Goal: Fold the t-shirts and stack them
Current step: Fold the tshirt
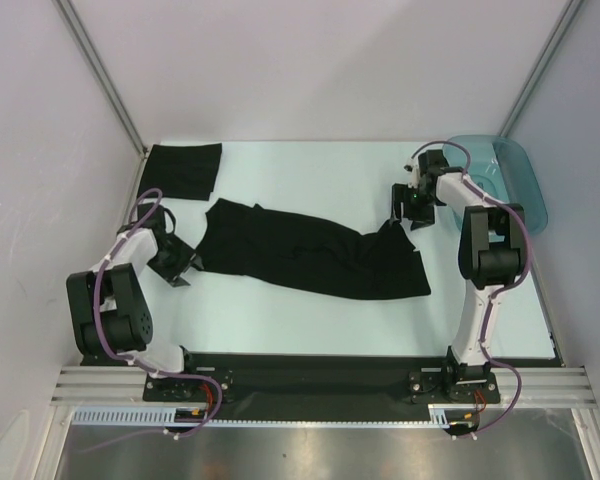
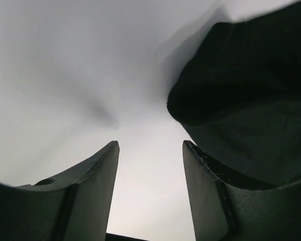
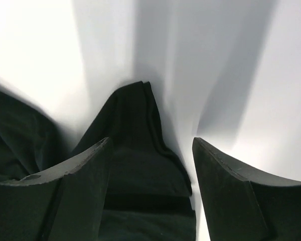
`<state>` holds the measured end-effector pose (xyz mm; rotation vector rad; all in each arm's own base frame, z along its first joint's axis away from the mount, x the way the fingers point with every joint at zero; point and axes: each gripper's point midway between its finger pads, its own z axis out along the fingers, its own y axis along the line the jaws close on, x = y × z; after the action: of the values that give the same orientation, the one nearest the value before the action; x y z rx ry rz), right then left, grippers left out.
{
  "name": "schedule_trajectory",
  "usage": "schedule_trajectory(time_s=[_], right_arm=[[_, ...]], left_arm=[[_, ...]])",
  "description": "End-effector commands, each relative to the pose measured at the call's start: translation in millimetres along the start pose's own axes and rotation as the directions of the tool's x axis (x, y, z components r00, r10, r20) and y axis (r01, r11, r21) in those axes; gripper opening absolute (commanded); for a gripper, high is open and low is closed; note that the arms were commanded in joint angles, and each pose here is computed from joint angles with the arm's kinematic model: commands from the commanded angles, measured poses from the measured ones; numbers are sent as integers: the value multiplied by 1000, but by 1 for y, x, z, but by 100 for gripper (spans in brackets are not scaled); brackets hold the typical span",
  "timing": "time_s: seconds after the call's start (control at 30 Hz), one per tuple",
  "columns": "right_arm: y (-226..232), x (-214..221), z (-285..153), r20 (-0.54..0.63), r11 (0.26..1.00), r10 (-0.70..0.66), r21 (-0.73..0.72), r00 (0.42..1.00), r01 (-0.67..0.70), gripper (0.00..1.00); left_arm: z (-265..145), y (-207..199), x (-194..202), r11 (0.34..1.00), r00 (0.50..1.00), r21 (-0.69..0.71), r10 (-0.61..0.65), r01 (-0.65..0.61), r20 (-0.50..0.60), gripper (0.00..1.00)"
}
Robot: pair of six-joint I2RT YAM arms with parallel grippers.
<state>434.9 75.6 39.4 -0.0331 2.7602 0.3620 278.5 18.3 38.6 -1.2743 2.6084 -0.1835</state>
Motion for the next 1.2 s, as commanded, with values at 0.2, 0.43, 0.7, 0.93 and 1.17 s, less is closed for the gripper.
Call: schedule_trajectory(time_s=[0.2, 0.43, 0.7, 0.93, 1.17], right_arm=[[-3, -21, 13, 22, 1000, 6, -14, 1000, -6, 69], [-9, -17, 26, -3, 998, 30, -46, 1000, -30, 55], [-5, -2, 25, -35, 996, 49, -68, 998, -52, 13], [-27, 18, -6, -70, 995, 47, 88, 996, -40, 0], [-33, 51, -40, -91, 976, 128, 190, 988, -109, 0]], left_arm=[[20, -6, 1, 999, 1000, 32, -4, 5, -31, 58], [31, -7, -3, 1000, 999, 25, 1, 0, -34, 43], [35, -15, -19, 999, 999, 11, 38, -37, -21, 10], [33, -31, -46, 990, 990, -23, 137, -137, 15, 0], [30, -66, -57, 973, 971, -11, 231, -230, 57, 0]])
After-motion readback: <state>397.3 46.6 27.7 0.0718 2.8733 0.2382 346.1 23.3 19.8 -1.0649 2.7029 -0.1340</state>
